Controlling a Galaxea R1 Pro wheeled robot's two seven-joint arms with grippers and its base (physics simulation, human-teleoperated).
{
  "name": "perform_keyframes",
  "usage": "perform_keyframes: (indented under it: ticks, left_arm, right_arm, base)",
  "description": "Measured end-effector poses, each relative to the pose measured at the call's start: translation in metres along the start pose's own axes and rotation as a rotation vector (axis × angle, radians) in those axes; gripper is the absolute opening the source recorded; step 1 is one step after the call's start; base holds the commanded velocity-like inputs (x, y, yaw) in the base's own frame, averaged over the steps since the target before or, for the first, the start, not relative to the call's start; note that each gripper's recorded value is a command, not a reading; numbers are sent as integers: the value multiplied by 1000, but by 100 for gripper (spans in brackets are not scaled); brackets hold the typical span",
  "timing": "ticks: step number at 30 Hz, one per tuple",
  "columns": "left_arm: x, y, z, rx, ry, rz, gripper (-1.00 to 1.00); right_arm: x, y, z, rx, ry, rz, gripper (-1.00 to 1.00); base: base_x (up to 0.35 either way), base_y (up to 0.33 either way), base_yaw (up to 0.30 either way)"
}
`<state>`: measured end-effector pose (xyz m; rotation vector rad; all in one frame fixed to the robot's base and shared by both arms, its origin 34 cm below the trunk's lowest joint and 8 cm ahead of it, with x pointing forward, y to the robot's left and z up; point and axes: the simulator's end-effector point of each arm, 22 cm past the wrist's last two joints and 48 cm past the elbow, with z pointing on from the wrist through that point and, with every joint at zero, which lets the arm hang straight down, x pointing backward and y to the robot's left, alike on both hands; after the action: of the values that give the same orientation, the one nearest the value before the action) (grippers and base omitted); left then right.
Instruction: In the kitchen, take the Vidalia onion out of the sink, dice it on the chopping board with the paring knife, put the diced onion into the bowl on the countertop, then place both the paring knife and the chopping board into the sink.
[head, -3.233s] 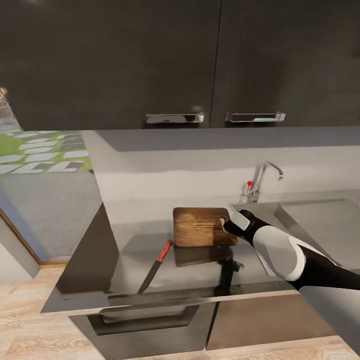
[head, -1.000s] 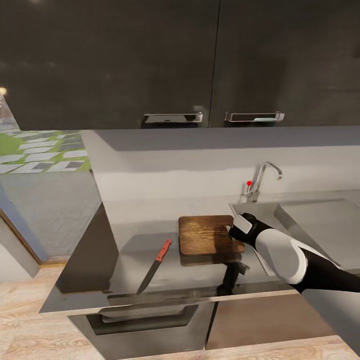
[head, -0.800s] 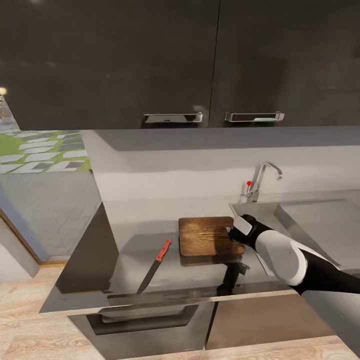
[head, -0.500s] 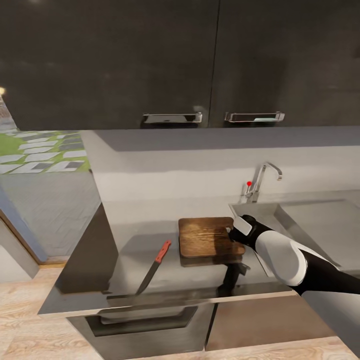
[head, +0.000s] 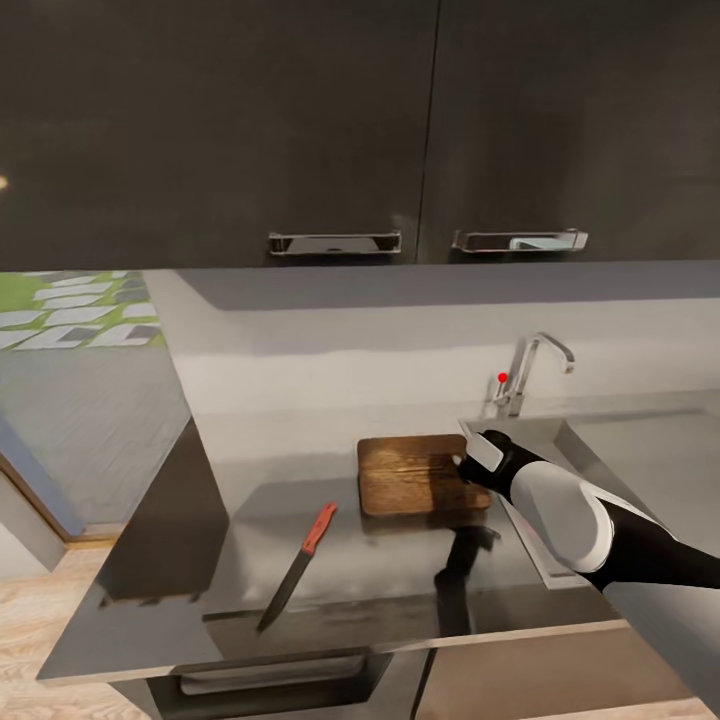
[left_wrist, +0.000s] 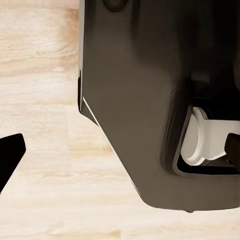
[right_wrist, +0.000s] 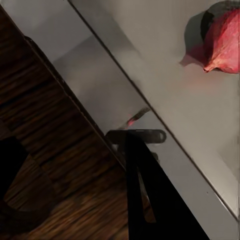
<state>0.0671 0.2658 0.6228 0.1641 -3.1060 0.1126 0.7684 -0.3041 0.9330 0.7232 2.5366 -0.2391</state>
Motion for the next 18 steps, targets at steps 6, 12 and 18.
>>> perform_keyframes:
  ticks: [6,12,18]
  left_arm:
    - [-1,0,0,1,-3,1,100]
    - [-8,-3,1,13,-5,7,100]
    - [-4,-2,1,10,6,6,100]
  right_arm:
    - [-6,-5,0,23,-28,-42,-100]
    - [2,4,-2,9,-4,-40,-100]
    - [-6,35,-20,-41,-12,-34,-100]
  base:
    - [108,0,0]
    - [36,0,0]
    - [0,0,0]
